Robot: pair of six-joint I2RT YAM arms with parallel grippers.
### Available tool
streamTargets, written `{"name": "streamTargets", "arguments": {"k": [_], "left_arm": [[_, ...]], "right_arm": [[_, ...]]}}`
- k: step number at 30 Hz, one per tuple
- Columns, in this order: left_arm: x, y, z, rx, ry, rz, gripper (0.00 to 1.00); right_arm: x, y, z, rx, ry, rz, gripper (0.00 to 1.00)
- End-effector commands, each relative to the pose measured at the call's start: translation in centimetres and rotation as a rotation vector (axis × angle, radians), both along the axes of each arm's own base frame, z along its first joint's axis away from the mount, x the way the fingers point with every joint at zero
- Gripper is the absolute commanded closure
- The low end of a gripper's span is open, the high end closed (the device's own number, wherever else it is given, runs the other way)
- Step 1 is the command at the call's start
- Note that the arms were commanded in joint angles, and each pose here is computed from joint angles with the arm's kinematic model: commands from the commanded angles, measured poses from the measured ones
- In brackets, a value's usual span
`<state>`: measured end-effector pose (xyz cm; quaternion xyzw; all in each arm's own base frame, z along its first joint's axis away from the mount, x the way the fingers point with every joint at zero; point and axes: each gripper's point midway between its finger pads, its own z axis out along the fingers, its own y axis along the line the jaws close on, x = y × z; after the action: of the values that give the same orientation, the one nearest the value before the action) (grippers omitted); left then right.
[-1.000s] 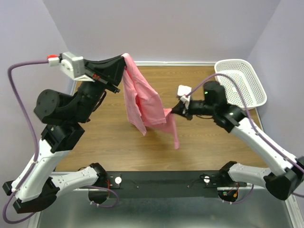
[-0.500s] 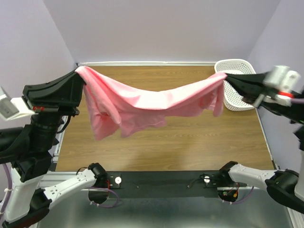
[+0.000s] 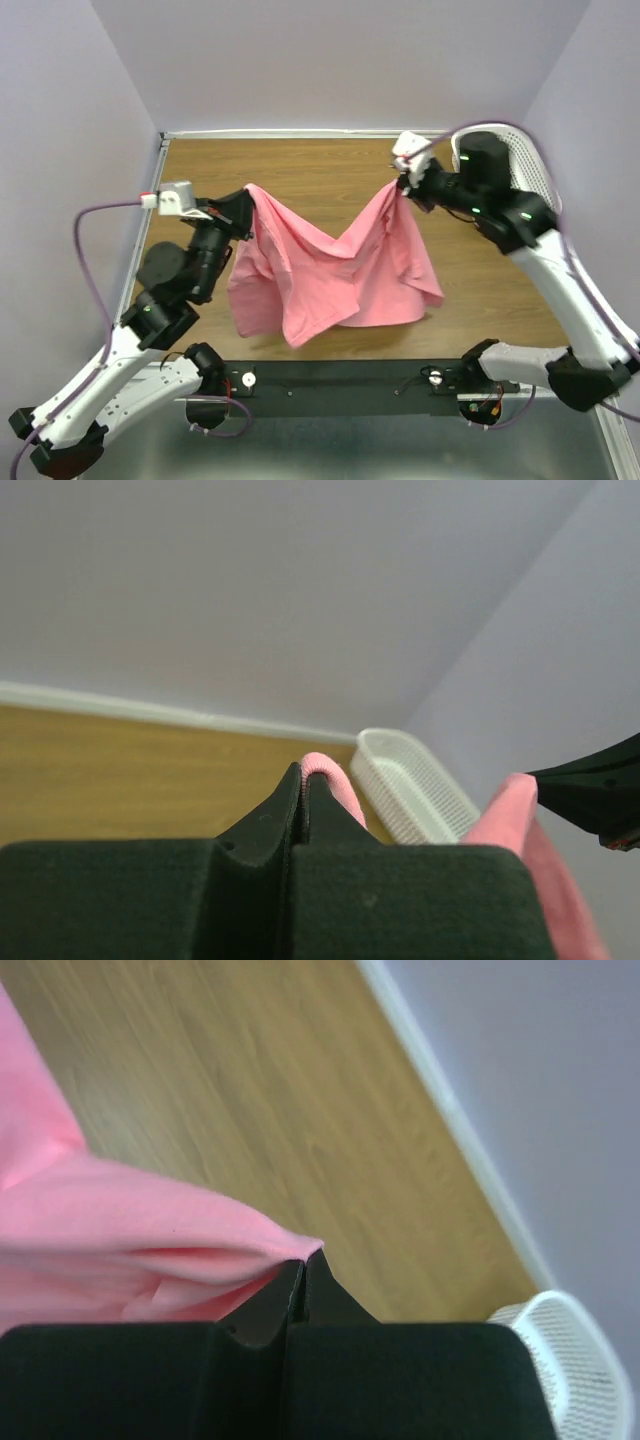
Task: Fold and stack the t-shirts
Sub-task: Flatten the tshirt out
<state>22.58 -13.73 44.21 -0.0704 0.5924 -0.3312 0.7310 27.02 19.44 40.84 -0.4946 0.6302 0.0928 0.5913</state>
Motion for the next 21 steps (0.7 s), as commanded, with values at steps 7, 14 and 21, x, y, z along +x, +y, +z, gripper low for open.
{"name": "streamTargets", "arguments": {"k": [7,14,21], "left_arm": [[9.8,3.1,-22.6,-0.113,0.423,0.163,1.00],[16.8,7.4,-24.3,-0.033,0.517,0.293,0.34],[17.4,8.0,-16.7,0.164,0.387,0.291,0.21]], "right_arm": [[16.6,-0.8,-25.1,-0.119,0.519,-0.131,0.88],[22.9,-0.7,-25.3,0.026,0.577,-0.297,0.36],[15.6,-0.2,-22.3,0.073,0.585,-0.095,0.27]]}}
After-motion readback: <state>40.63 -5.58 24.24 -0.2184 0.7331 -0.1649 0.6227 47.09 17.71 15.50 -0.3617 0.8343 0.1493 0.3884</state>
